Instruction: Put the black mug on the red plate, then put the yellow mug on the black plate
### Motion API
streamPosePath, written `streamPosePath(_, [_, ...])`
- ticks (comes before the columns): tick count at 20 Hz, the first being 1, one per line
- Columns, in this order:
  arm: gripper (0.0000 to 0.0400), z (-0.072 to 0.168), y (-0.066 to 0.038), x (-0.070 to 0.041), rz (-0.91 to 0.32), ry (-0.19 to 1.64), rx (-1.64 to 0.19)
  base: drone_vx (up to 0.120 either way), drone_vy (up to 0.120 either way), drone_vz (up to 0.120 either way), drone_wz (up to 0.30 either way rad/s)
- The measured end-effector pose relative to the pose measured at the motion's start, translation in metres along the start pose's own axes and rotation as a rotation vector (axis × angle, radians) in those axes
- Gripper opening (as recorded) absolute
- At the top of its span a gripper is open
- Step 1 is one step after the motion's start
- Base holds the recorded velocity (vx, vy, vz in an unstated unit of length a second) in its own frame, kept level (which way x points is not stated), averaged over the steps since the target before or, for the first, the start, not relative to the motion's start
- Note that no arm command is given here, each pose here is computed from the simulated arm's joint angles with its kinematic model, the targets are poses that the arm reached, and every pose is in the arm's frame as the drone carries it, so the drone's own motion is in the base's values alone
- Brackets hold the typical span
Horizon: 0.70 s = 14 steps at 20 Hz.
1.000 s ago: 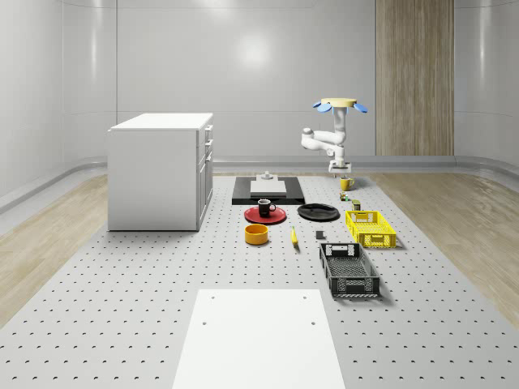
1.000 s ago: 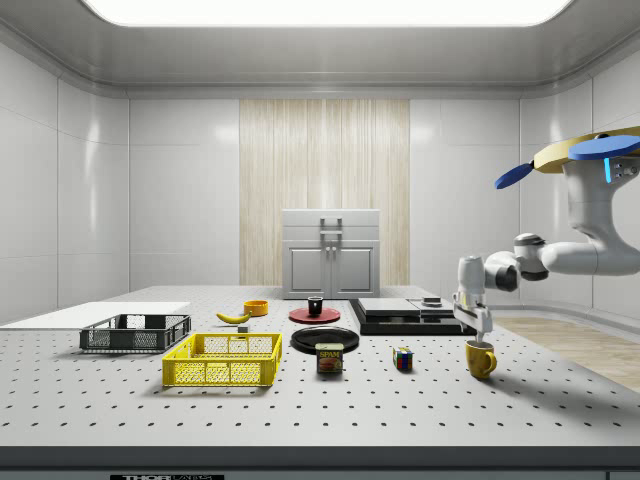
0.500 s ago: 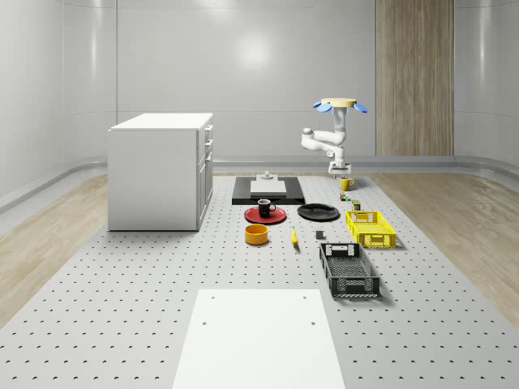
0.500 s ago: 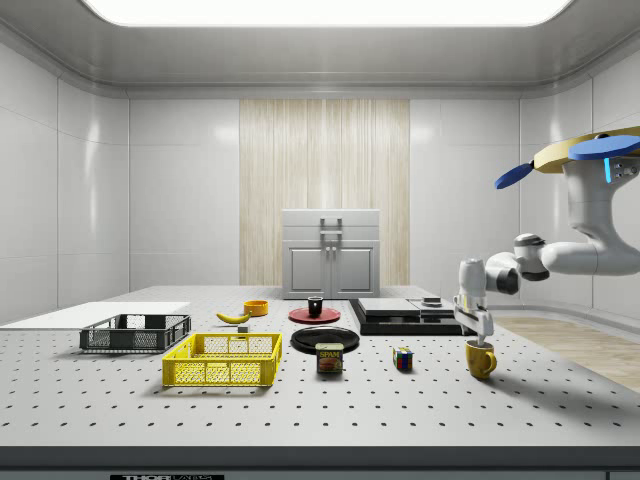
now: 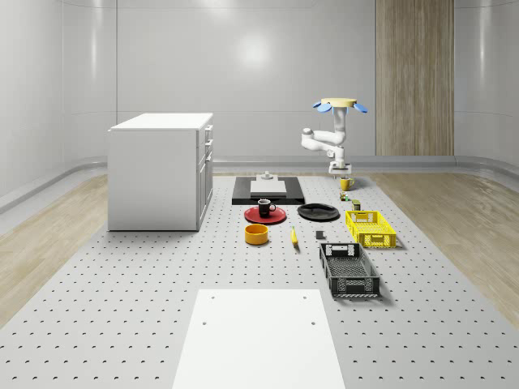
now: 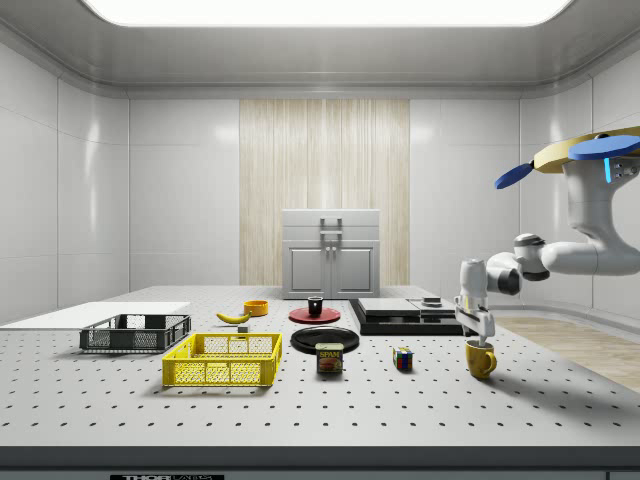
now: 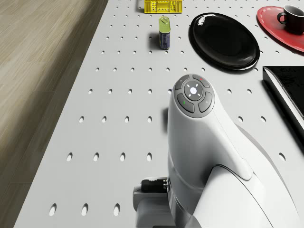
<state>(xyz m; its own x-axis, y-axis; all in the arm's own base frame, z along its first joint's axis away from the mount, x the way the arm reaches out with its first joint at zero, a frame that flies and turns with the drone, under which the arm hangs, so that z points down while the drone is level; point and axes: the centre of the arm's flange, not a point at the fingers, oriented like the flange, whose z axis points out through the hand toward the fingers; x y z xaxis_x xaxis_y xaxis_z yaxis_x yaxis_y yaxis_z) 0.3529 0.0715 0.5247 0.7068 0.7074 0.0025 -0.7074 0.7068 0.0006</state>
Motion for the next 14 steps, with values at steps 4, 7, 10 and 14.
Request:
streamPosePath(4, [0.04,0.0,-0.001,-0.001,0.0,0.0,0.0,0.0,0.0,0.0,0.0])
streamPosePath(7, [0.04,0.004,-0.001,-0.001,0.0,0.0,0.0,0.0,0.0,0.0,0.0])
streamPosePath(10, [0.04,0.008,-0.001,-0.001,0.0,0.0,0.0,0.0,0.0,0.0,0.0])
streamPosePath(14, [0.0236,0.011,-0.001,-0.001,0.0,0.0,0.0,0.0,0.0,0.0,0.0])
